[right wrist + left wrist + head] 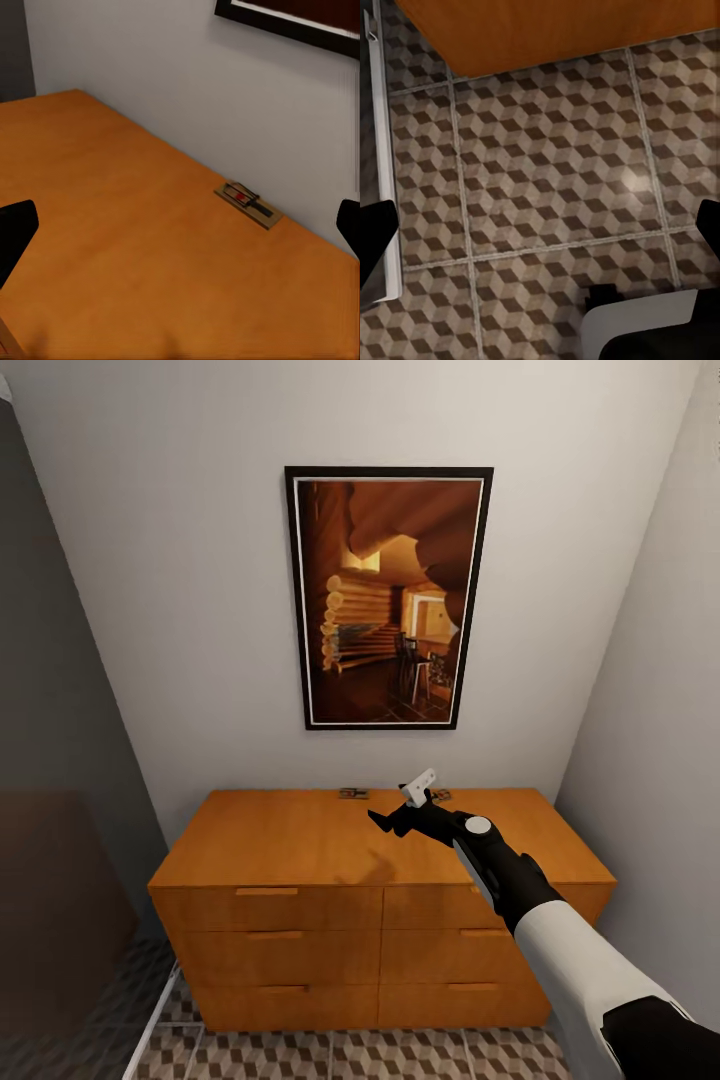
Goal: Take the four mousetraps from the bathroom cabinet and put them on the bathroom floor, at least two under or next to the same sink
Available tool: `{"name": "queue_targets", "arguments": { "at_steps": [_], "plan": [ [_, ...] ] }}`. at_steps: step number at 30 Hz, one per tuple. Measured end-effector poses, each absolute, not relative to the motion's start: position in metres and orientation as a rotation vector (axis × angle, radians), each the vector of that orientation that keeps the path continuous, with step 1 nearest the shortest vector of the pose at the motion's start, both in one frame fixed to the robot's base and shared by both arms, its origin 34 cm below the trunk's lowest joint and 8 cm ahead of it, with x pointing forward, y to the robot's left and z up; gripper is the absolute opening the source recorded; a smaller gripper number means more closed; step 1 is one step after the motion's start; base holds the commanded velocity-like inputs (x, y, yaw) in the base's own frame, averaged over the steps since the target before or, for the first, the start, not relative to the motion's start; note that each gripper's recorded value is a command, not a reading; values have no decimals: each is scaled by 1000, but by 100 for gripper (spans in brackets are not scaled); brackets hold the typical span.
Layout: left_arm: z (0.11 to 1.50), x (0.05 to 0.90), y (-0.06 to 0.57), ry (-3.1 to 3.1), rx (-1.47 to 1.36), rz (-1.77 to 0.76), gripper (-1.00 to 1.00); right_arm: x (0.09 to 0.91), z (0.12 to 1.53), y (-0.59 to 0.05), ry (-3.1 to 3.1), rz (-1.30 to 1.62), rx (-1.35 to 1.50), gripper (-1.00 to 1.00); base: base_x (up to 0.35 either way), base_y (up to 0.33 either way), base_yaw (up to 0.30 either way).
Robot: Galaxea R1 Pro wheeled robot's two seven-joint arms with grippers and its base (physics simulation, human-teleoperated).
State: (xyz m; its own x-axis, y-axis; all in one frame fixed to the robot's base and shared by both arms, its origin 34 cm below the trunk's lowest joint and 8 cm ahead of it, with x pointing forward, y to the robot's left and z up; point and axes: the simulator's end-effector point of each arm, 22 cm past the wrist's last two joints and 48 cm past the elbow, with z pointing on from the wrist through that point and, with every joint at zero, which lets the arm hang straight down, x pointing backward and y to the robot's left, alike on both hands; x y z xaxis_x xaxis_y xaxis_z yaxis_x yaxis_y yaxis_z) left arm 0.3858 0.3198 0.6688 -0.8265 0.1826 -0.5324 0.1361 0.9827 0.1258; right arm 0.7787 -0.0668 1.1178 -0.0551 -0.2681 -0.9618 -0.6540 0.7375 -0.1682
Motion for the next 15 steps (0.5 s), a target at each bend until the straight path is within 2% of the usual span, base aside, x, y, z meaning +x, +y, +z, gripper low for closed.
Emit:
{"name": "queue_targets", "arguments": {
  "at_steps": [10, 15],
  "plan": [
    [669, 386, 320, 2557, 223, 111, 100, 779, 1117, -67, 1640, 370, -753, 100, 0, -125, 0],
    [669, 386, 320, 2556, 223, 111, 100, 778, 1116, -67, 1644, 370, -753, 100, 0, -47, 0]
  ]
}}
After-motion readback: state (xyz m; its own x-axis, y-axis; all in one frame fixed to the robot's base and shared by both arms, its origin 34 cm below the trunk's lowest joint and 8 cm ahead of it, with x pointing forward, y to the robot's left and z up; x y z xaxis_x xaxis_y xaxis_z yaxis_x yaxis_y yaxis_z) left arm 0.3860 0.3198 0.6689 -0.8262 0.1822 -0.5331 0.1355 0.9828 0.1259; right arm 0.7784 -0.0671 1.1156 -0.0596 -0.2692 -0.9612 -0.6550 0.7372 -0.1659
